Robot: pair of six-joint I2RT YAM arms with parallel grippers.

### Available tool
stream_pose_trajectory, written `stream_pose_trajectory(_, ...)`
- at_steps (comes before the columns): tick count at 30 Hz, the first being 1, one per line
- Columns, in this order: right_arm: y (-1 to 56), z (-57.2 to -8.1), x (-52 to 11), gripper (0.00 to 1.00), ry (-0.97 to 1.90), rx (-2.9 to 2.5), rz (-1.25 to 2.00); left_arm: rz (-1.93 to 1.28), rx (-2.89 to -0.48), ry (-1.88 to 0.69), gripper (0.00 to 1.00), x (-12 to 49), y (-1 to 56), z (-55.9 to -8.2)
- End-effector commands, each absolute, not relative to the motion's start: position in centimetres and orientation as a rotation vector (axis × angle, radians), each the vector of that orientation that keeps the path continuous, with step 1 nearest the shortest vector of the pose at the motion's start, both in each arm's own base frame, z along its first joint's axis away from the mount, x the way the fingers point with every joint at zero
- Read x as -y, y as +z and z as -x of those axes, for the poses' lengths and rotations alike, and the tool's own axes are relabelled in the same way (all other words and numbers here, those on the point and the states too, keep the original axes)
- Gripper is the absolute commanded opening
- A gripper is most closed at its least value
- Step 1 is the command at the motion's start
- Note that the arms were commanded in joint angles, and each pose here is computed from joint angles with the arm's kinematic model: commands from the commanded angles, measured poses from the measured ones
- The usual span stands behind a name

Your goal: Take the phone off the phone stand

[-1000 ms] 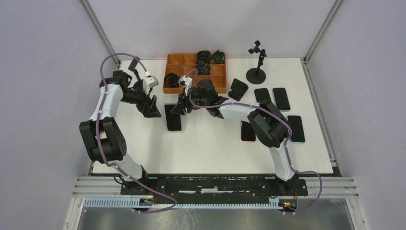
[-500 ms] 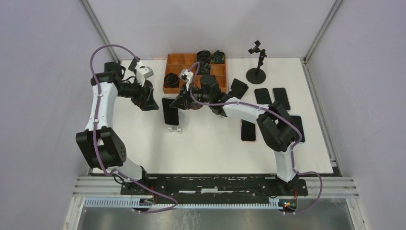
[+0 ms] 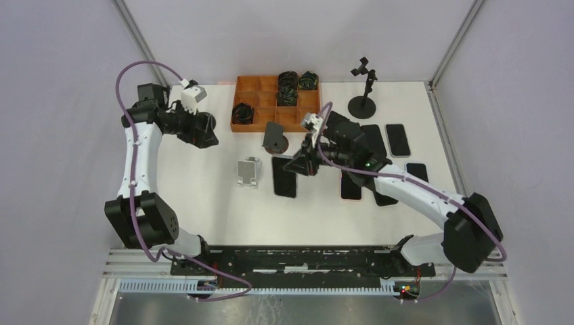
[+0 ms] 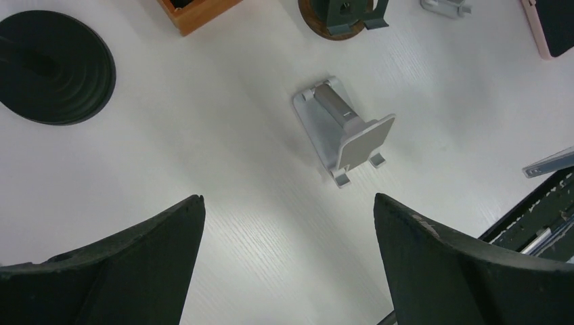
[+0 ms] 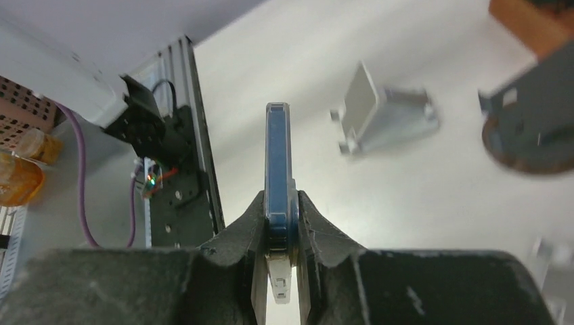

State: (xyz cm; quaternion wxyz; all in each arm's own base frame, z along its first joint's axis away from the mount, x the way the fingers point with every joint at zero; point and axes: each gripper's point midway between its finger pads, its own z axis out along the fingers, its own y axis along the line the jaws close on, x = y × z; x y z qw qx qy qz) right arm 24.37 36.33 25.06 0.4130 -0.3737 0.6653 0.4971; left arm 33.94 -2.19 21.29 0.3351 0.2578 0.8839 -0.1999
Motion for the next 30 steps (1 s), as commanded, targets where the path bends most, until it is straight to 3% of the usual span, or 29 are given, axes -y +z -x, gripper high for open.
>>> stream_pose_trajectory(1,18.5,-21.3,-31.7,0.05,1.203,-1.896,0.89,-0.575,-2.255,-0.479,1.0,1.9,23.6,-34.8)
stream_pose_trajectory(8,13.7,-19.9,-27.2,0.05,1.22,-2.035,0.762,-0.551,-2.253,-0.531,1.0,2.6,23.7,-34.6)
stream_pose_trajectory(20,8.6,-24.6,-25.2,0.02,1.186,-2.197,0.633,-0.57,-2.269,-0.56,1.0,2.9,23.1,-34.0)
stream_pose_trajectory(30,6.4,-28.3,-23.7,0.06,1.187,-2.252,0.457,-0.563,-2.276,-0.572,1.0,2.8,22.6,-34.5)
